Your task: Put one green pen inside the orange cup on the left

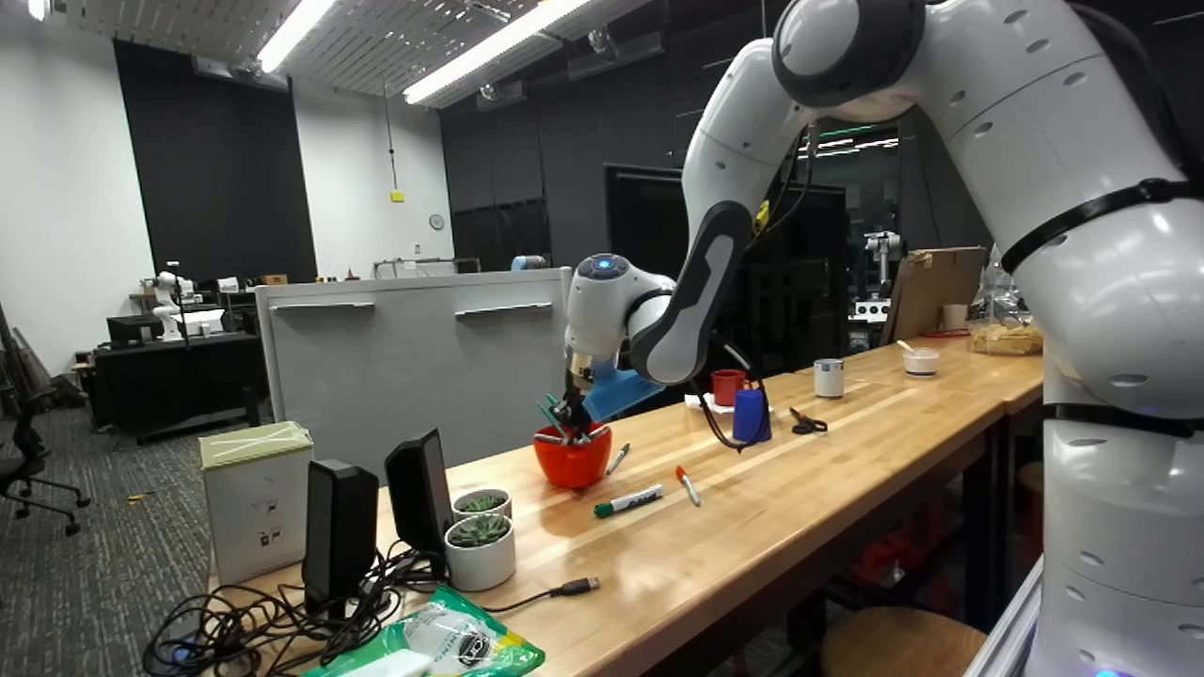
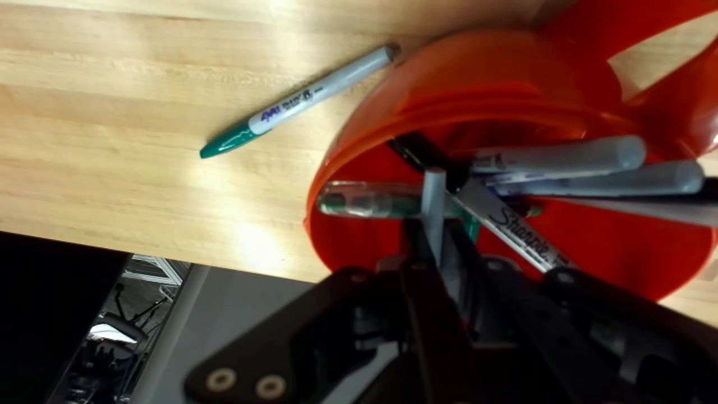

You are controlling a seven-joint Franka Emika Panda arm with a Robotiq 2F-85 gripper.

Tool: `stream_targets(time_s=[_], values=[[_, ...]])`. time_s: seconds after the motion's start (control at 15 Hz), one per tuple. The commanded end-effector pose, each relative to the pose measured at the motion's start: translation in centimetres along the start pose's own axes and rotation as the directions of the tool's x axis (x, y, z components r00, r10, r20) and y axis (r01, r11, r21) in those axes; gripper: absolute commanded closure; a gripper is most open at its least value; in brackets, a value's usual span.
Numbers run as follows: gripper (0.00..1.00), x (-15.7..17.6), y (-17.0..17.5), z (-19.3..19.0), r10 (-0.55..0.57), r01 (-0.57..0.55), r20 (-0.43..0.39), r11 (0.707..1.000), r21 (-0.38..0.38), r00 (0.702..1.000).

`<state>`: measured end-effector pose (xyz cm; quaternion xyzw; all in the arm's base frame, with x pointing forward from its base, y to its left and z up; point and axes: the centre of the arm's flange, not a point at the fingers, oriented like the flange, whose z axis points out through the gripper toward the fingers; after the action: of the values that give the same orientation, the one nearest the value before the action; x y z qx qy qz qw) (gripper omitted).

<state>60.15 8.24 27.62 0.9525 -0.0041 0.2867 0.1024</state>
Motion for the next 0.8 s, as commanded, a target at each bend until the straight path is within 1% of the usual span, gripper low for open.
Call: stream_targets(time_s=[0.0,0.07,0.13,0.33,0.53,0.73], values=[[0.64,-0.8,-0.2,0.2,-0.016,0.015,0.02,1.0,0.005,1.0],[0.64,-0.7,-0.3,0.3,-0.017,0.016,0.021,1.0,0.004,1.0],[0.61,-0.7,-0.4,0.3,-0.018,0.018,0.023,1.0,0.002,1.0],[0.42,-0.7,-0.9,0.3,-0.022,0.022,0.03,1.0,-0.001,0.999],[0.2,-1.0,-1.2,0.5,-0.026,0.026,0.038,1.0,-0.003,0.999],[0.01,-1.0,-1.2,0.2,-0.03,0.03,0.047,1.0,-0.006,0.998]])
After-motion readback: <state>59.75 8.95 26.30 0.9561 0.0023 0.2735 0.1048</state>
